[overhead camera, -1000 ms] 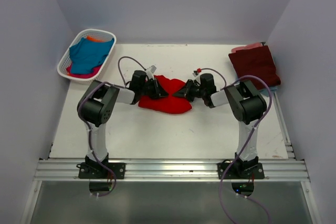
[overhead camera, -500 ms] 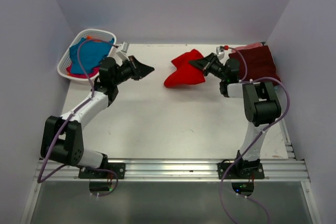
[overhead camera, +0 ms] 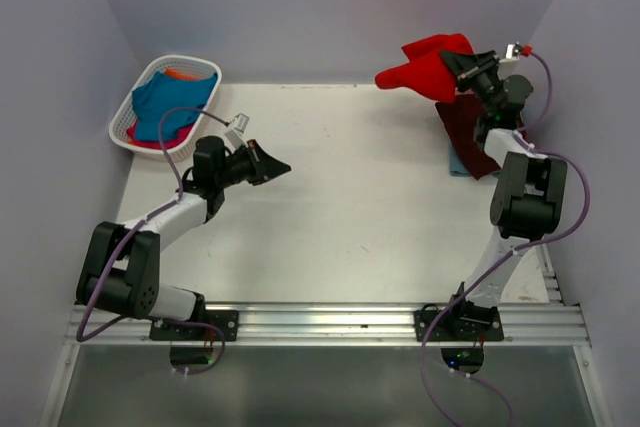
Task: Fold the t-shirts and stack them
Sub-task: Neatly place the folded tshirt to the corner
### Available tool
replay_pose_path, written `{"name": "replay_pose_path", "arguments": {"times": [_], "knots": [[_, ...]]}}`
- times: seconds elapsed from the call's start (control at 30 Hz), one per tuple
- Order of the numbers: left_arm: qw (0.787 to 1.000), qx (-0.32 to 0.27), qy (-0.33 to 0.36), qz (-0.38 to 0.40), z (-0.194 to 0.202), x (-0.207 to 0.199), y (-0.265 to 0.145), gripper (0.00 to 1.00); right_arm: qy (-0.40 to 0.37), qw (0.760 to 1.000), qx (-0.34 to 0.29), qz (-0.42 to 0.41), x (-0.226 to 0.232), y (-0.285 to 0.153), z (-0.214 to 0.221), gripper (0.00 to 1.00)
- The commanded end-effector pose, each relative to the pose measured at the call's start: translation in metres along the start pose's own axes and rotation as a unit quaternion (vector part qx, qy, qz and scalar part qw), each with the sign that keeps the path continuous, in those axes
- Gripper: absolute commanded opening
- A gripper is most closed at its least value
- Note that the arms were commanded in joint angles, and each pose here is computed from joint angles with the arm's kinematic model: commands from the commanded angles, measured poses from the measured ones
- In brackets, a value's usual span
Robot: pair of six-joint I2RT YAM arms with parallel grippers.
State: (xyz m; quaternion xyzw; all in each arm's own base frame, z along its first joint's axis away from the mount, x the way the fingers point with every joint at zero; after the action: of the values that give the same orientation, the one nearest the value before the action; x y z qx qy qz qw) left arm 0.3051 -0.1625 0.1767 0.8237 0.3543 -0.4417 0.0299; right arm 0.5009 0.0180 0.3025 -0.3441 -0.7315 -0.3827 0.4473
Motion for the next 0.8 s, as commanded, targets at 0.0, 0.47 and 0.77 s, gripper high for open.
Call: {"name": "replay_pose_path", "arguments": {"times": [0.0, 0.47, 0.77], "knots": [[1.000, 0.002, 0.017, 0.016, 0.004, -0.005, -0.006, 0.00, -0.068, 0.994, -0.079, 0.019, 0.033, -0.011, -0.048, 0.00], [1.000, 0.017, 0.010, 0.013, 0.014, 0.003, -0.005, 0.00, -0.144, 0.965, -0.200, 0.089, 0.003, -0.025, -0.138, 0.00], [1.000, 0.028, 0.000, 0.003, 0.020, 0.016, 0.003, 0.00, -0.134, 0.955, -0.238, 0.113, -0.047, -0.031, -0.143, 0.00]]}}
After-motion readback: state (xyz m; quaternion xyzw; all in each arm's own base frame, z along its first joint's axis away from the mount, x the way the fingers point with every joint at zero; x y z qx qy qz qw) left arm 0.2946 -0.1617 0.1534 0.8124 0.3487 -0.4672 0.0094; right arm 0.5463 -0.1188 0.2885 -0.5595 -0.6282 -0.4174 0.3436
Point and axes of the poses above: each gripper's point midway between its finger pads, its own y axis out along the fingers, its own x axis along the line the jaws close on, z = x × y, the point moved 6 cm from there along -y, back along the fingers, and after that the axes turned 2 degrees about y, right-handed, at the moved point
